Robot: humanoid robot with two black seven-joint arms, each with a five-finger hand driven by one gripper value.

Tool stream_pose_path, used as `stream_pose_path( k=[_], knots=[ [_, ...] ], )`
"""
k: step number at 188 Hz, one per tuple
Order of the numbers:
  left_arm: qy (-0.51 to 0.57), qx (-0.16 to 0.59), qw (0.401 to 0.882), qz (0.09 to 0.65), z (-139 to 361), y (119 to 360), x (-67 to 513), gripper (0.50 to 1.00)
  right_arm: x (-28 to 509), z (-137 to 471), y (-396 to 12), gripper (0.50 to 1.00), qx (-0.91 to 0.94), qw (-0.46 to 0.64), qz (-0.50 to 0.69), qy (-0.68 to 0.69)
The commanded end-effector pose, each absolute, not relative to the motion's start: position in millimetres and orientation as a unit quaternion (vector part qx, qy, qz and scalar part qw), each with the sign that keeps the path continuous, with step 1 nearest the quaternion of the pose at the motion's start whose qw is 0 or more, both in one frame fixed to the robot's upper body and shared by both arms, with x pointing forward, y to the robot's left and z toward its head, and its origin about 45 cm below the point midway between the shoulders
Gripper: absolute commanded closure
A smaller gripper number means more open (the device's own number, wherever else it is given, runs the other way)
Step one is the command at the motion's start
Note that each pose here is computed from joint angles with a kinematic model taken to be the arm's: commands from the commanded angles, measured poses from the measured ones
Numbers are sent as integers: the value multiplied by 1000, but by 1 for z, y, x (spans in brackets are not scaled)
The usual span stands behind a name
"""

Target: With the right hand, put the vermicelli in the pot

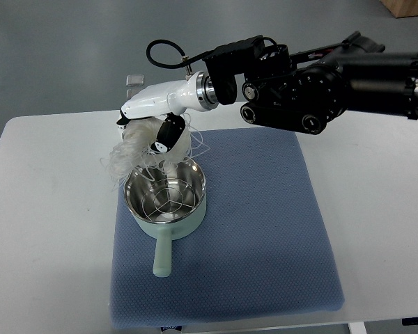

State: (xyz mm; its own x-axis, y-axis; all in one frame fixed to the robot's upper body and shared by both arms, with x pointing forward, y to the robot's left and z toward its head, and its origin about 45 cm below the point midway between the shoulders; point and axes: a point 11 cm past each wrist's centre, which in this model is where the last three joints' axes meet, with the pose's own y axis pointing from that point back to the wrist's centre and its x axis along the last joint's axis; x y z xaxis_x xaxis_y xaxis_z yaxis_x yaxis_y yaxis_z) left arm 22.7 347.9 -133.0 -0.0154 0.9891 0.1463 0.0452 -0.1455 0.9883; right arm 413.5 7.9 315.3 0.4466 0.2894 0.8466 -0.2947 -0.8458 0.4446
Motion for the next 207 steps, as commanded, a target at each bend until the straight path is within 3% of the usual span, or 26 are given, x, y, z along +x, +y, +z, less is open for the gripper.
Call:
stream_pose_path(
  k=[1, 35, 42, 43, 44, 45, 46, 47, 48, 49, 50, 51, 52, 58, 149, 207],
  knots=[
    [478, 541, 446, 529, -133, 348, 23, 500, 410, 297, 3, 1000, 810, 284, 513, 4],
    [478, 542, 445, 528, -133, 348, 21, 500, 407, 280, -3, 1000, 814, 293, 501, 10],
    [478, 542, 445, 528, -133, 348, 21, 500, 406, 277, -4, 873, 816, 293, 498, 12],
    [478, 542, 445, 528, -133, 348, 21, 500, 406, 277, -4, 873, 816, 293, 498, 12],
    [478, 542, 445, 528, -133, 348, 21, 500, 407, 276, -4, 830, 815, 294, 499, 11],
    [478, 542, 445, 528, -133, 348, 21, 500, 407, 276, -4, 830, 815, 294, 499, 11],
    [478, 542, 445, 528, -133, 348, 21, 500, 407, 276, -4, 783, 816, 293, 498, 11],
    [478, 542, 445, 528, -133, 348, 21, 500, 407, 276, -4, 783, 816, 293, 498, 11],
    [478, 542, 446, 529, -133, 348, 21, 500, 407, 276, -4, 738, 816, 293, 498, 11],
    [478, 542, 446, 529, -133, 348, 21, 500, 407, 276, -4, 738, 816, 293, 498, 11],
    [478, 542, 445, 528, -133, 348, 21, 500, 406, 275, -4, 691, 817, 293, 496, 11],
    [478, 542, 445, 528, -133, 348, 21, 500, 406, 275, -4, 691, 817, 293, 496, 11],
    [478, 542, 445, 528, -133, 348, 21, 500, 406, 275, -5, 655, 817, 293, 496, 10],
    [478, 542, 445, 528, -133, 348, 21, 500, 405, 273, -5, 617, 819, 293, 494, 11],
    [479, 542, 446, 528, -133, 347, 21, 500, 413, 287, -6, 603, 825, 280, 491, -14],
    [479, 542, 446, 528, -133, 347, 21, 500, 471, 333, -58, 603, 891, 177, 329, -260]
  ],
)
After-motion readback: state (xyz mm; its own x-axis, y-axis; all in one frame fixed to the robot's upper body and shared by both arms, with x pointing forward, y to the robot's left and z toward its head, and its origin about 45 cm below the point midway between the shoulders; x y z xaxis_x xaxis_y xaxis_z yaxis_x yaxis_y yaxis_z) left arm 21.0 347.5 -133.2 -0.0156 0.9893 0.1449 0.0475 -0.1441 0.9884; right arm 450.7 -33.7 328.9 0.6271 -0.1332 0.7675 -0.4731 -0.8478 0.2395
